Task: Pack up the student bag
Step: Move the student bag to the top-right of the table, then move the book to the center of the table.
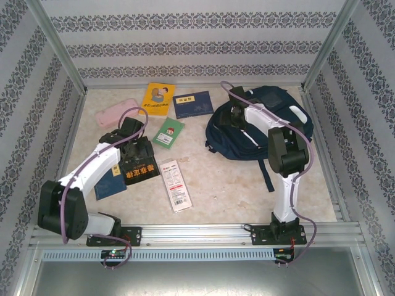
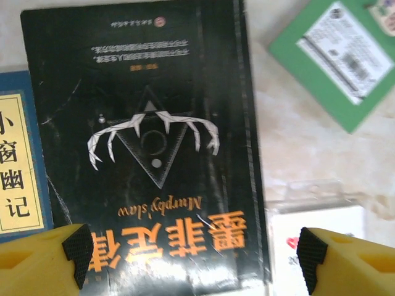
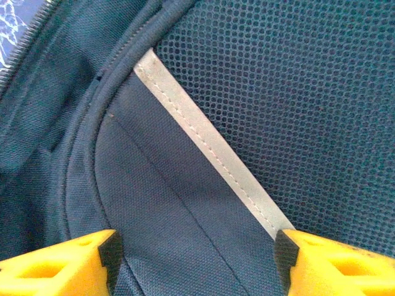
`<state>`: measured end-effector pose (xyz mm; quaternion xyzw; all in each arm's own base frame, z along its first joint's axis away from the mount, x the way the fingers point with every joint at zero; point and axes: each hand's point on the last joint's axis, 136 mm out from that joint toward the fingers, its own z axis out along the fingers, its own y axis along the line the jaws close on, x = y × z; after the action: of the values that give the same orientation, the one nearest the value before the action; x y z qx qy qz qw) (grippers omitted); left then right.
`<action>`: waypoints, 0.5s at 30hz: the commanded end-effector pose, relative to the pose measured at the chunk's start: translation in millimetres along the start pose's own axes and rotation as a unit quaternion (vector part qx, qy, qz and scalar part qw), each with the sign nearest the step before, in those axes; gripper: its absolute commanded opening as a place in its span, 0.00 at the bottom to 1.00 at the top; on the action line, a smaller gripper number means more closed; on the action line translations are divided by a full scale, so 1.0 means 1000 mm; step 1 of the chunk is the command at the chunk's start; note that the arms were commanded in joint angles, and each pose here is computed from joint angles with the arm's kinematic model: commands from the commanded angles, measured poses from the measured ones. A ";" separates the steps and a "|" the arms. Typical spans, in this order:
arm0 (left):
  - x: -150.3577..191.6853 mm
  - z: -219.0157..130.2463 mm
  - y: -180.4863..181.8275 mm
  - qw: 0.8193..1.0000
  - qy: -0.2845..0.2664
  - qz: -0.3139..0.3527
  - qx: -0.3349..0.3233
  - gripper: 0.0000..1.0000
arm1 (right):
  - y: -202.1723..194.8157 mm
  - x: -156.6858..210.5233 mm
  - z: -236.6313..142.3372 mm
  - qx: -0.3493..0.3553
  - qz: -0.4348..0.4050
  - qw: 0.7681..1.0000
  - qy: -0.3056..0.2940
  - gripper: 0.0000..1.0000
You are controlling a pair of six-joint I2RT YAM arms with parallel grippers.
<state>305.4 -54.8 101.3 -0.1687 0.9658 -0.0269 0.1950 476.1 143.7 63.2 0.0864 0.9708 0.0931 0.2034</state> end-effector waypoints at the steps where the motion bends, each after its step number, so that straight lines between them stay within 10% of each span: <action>1: -0.004 0.020 0.008 1.000 0.008 -0.025 -0.014 0.87 | 0.040 0.007 -0.038 -0.057 -0.023 0.998 -0.029 0.73; 15: 0.018 0.072 0.030 0.990 0.090 -0.109 0.027 0.77 | 0.206 0.098 -0.066 -0.246 -0.125 0.961 -0.015 0.78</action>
<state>307.7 -14.2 36.9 -0.2590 0.9574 -0.0366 0.1228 396.3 320.4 123.8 -0.0628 0.9313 0.2681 0.2384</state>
